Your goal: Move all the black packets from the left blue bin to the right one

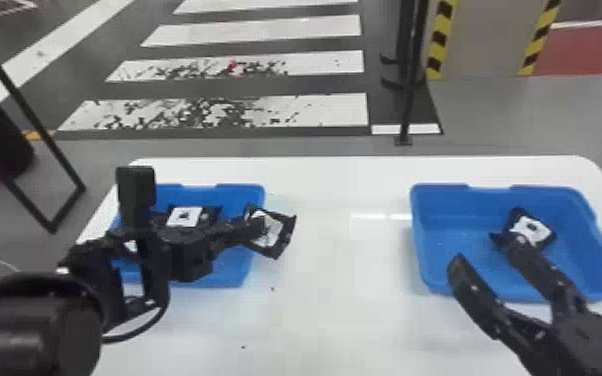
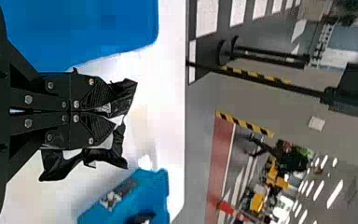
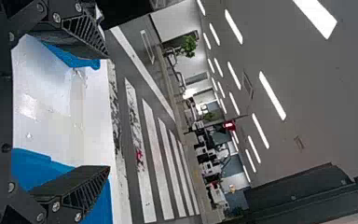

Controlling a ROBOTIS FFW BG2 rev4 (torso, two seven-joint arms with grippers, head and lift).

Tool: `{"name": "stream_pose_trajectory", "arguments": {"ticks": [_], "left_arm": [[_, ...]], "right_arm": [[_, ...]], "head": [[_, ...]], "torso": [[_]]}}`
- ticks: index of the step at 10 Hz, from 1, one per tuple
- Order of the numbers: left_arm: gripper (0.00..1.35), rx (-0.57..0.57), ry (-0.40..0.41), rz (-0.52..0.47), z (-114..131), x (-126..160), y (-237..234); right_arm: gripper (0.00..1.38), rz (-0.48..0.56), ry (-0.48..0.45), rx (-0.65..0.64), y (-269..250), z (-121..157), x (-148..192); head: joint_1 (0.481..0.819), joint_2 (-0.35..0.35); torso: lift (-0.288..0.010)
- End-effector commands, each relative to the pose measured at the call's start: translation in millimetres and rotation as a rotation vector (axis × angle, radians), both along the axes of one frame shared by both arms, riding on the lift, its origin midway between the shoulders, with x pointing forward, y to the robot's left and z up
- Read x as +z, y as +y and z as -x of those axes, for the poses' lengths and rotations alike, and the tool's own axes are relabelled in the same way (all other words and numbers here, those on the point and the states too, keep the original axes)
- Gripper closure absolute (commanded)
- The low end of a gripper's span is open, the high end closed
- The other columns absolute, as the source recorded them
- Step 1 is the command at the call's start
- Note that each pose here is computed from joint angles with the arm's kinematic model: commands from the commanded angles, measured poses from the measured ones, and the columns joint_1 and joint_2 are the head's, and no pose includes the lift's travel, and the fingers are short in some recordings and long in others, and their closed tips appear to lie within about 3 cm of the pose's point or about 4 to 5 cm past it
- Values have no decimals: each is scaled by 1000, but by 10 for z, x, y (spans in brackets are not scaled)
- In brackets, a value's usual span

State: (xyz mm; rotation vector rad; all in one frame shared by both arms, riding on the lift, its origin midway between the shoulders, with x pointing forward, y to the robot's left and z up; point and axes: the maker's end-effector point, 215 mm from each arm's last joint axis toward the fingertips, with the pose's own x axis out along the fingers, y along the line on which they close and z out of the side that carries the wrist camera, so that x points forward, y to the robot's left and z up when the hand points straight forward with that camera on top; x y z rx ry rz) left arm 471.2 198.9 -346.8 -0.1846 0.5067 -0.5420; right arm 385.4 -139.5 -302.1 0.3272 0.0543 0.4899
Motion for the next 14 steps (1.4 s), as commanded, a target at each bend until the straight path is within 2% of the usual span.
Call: {"name": "stream_pose_trajectory", "arguments": {"ticks": [1,5,8,10,14], "left_arm": [[1211,-83,1,50,112,38,-418],[1211,-239,-10,144,395,231,-1145],[1211,-334,-30,206,589,434,-1555],[1211,-350,-36,214,608,469,-1628],[1211,-349,-39,212,613,478,-1619]], "right_arm": [[188,-34,-4,21,95,-59,37],[188,-56,10,59,224,-197,-19],[190,-88,9,88,353,-286,-9],[190,-98,7,100,406,-304,8],[213,-114,25,103,412,-318,-47]], "head": [[695,91],[695,-9],[695,-57],[695,-81],[695,-86]], "torso": [[-140],[-140],[-140],[-140],[-140]]}}
